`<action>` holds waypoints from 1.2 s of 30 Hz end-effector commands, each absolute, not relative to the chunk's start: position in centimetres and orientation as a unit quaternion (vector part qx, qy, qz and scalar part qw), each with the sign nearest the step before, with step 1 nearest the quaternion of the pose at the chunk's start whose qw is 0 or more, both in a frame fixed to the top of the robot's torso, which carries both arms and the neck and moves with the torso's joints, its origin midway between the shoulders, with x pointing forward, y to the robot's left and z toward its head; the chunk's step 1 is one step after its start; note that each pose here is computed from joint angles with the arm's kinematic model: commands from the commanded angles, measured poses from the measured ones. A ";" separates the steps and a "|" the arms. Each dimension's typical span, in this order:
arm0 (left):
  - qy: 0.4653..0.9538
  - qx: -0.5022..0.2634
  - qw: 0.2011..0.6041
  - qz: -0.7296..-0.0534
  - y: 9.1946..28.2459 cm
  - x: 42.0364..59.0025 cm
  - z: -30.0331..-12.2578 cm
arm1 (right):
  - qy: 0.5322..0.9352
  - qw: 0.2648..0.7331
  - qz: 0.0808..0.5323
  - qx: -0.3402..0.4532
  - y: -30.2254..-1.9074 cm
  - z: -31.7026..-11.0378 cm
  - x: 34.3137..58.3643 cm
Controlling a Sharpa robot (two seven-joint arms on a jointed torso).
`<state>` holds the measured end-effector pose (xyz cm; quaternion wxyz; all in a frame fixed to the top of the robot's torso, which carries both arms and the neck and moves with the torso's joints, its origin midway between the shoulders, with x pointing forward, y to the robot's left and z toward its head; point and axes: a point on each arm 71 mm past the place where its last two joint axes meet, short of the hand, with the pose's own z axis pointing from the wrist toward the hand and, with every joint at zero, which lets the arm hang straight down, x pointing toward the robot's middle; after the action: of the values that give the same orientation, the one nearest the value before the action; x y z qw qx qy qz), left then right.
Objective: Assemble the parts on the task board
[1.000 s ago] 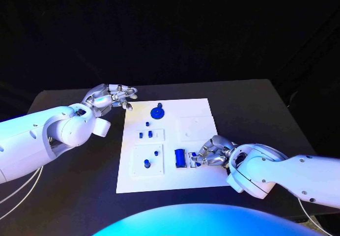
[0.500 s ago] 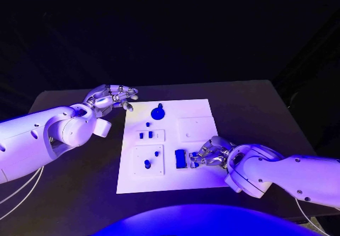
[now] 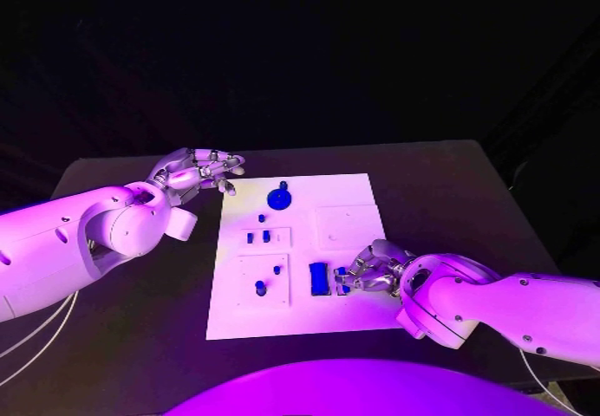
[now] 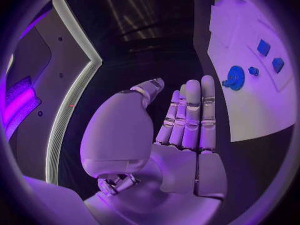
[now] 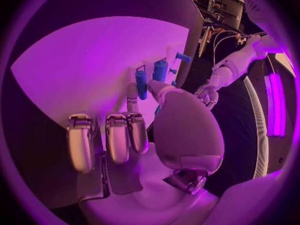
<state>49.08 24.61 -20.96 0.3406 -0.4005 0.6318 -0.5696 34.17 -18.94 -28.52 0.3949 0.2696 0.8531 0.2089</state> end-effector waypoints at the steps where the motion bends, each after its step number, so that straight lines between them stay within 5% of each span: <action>1: 0.632 -0.398 0.332 -0.576 24.4 49.0 -20.9 | 0.858 0.391 0.212 0.256 -18.6 -28.6 33.9; 36: 0.632 -0.400 0.335 -0.573 24.6 49.0 -21.0 | 0.854 0.414 0.205 0.239 -19.1 -28.1 33.7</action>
<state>49.08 24.74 -21.02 0.3402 -0.4016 0.6331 -0.5676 33.69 -19.16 -28.22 0.4029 0.2568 0.8540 0.2058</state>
